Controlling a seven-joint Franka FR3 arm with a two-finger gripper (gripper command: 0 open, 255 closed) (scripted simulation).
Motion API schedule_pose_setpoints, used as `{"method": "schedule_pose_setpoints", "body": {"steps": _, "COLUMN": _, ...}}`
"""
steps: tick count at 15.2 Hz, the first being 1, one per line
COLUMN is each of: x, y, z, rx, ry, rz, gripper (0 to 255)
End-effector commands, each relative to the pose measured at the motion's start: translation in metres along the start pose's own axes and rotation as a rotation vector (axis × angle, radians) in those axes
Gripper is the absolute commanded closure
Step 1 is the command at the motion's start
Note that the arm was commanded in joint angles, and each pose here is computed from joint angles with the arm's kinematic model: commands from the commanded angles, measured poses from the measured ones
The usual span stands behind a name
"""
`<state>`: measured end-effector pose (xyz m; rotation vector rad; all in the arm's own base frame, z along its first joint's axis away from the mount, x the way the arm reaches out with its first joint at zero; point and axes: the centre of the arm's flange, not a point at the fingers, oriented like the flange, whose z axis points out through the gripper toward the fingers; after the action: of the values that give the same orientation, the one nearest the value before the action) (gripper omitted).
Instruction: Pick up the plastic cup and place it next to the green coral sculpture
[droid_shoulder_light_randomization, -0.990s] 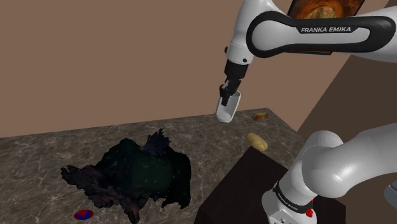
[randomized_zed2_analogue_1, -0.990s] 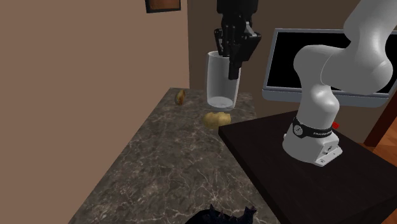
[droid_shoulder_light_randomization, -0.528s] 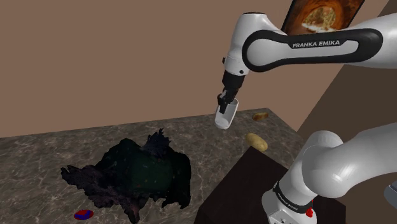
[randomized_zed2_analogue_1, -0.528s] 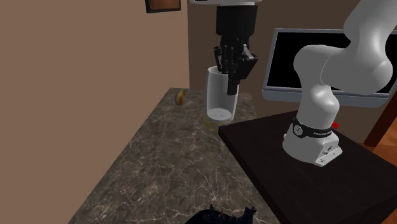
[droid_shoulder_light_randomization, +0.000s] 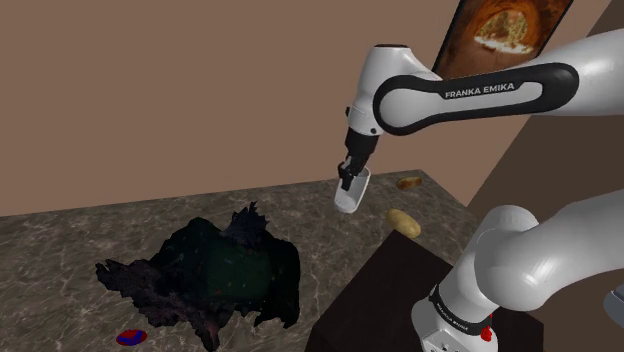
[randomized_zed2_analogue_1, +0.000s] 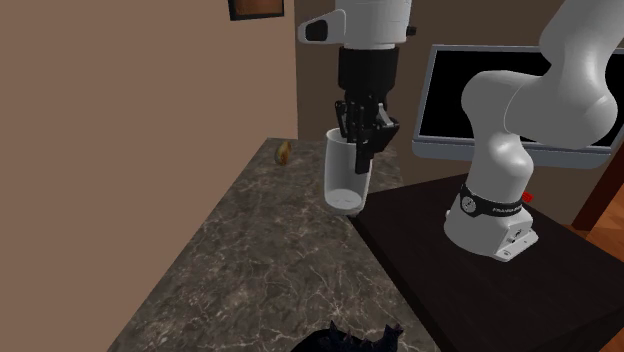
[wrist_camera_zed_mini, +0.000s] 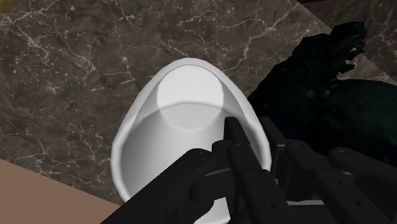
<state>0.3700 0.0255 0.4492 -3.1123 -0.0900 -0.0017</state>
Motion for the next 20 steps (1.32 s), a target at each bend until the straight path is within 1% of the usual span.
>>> {"method": "schedule_pose_setpoints", "body": {"steps": 1, "x": 0.000, "y": 0.000, "z": 0.011, "rx": 0.000, "ry": 0.001, "rz": 0.000, "gripper": 255}}
{"method": "schedule_pose_setpoints", "body": {"steps": 20, "x": 0.000, "y": 0.002, "z": 0.111, "rx": 0.000, "ry": 0.001, "rz": 0.000, "gripper": 255}}
